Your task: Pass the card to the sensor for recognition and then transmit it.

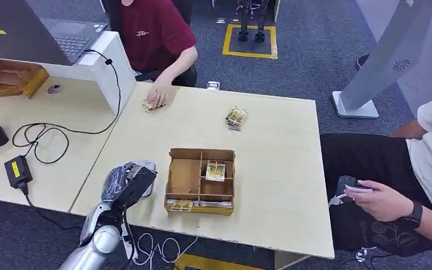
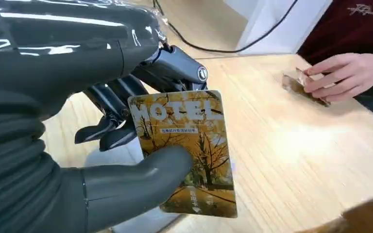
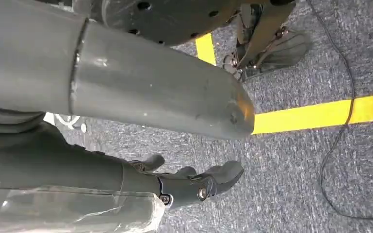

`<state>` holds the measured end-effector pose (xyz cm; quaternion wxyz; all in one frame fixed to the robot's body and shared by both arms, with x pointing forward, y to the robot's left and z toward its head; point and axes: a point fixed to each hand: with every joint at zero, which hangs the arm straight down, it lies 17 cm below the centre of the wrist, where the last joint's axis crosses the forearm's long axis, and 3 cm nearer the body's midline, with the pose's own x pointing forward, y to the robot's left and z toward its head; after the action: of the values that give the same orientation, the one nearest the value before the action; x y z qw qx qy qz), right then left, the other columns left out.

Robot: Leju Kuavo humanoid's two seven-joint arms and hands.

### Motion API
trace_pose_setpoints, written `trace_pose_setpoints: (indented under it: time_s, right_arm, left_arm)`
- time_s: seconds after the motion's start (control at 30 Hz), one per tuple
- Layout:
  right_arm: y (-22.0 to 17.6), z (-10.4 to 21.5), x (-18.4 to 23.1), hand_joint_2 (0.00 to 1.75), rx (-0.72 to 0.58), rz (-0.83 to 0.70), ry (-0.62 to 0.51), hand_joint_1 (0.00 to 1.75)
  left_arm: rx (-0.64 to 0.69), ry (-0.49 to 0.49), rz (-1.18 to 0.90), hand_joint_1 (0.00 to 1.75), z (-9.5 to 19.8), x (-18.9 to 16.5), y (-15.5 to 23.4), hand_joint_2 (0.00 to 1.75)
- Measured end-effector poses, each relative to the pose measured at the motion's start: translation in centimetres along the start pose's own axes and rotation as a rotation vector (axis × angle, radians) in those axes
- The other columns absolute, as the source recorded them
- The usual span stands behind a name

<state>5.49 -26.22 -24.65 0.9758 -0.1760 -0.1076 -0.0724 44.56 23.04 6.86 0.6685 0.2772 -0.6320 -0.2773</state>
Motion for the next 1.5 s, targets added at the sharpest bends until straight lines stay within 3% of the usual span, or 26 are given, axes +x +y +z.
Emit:
trace_pose_setpoints:
  time_s: [0.43, 0.77, 1.13, 1.37, 1.5]
  right_arm:
    - [-0.5, -0.7, -0.7, 0.00, -0.009, 0.066, -0.017, 0.00]
    - [-0.8, -1.0, -1.0, 0.00, -0.014, 0.074, -0.016, 0.00]
    - [-0.9, -1.2, -1.1, 0.00, -0.013, 0.080, -0.016, 0.00]
    - [-1.0, -1.2, -1.3, 0.00, -0.014, 0.081, -0.016, 0.00]
    - [-1.0, -1.2, -1.3, 0.00, -0.014, 0.093, -0.023, 0.00]
  left_arm:
    - [0.040, 0.113, 0.005, 1.75, -0.6, -5.2, 1.1, 1.75]
    - [0.056, 0.152, -0.009, 1.75, -0.5, -7.1, 1.3, 1.75]
    - [0.107, 0.183, -0.182, 1.75, -0.2, -8.5, 2.0, 1.75]
    - [0.071, 0.163, -0.182, 1.75, -0.1, -8.0, 0.8, 1.75]
    - [0.072, 0.035, 0.045, 1.75, -0.3, -4.5, 0.4, 1.75]
